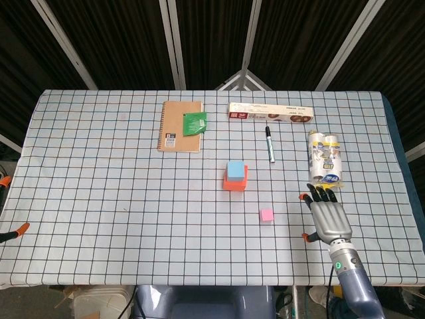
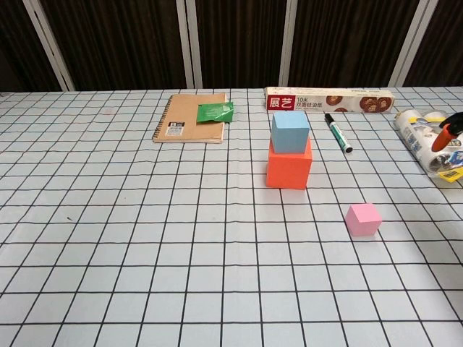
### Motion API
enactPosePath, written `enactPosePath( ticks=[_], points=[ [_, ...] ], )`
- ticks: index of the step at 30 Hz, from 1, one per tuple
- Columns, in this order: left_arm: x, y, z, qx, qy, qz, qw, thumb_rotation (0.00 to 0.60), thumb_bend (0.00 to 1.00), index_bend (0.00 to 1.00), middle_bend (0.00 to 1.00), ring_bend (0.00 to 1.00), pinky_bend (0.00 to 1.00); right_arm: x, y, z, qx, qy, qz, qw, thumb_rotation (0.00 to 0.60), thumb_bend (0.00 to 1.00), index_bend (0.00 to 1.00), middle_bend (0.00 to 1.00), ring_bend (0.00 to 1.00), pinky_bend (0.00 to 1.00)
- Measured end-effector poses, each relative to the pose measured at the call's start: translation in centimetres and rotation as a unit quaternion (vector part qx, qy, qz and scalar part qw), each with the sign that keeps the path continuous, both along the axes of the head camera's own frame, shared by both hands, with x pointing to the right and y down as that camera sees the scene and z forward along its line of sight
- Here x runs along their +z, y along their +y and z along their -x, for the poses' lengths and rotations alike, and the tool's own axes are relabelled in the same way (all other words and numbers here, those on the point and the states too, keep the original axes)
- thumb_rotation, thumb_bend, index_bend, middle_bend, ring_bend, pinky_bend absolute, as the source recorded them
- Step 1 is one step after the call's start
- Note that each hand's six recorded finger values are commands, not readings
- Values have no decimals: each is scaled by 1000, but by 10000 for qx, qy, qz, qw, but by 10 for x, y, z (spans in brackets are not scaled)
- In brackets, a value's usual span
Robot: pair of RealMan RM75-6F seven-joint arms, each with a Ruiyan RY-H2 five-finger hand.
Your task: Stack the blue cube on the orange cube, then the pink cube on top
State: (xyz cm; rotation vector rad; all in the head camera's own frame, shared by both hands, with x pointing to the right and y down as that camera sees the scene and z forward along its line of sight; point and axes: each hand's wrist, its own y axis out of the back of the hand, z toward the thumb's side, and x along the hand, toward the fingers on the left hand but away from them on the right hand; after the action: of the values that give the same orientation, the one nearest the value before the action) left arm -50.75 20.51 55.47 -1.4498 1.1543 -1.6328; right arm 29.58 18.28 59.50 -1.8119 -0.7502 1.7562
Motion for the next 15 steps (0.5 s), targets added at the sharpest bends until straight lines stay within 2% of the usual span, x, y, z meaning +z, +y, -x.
enactPosePath(
  ticks=[8,15],
  points=[
    [-2,0,3,-28,33,-26,10000,600,123,55,0,0,0,25,12,18,-16,-187,-32,9998,600,217,273,0,0,0],
    [-1,0,2,-24,22,-11,10000,600,123,60,0,0,0,41,11,27,-1,-220,-74,9997,600,217,283,0,0,0]
  ],
)
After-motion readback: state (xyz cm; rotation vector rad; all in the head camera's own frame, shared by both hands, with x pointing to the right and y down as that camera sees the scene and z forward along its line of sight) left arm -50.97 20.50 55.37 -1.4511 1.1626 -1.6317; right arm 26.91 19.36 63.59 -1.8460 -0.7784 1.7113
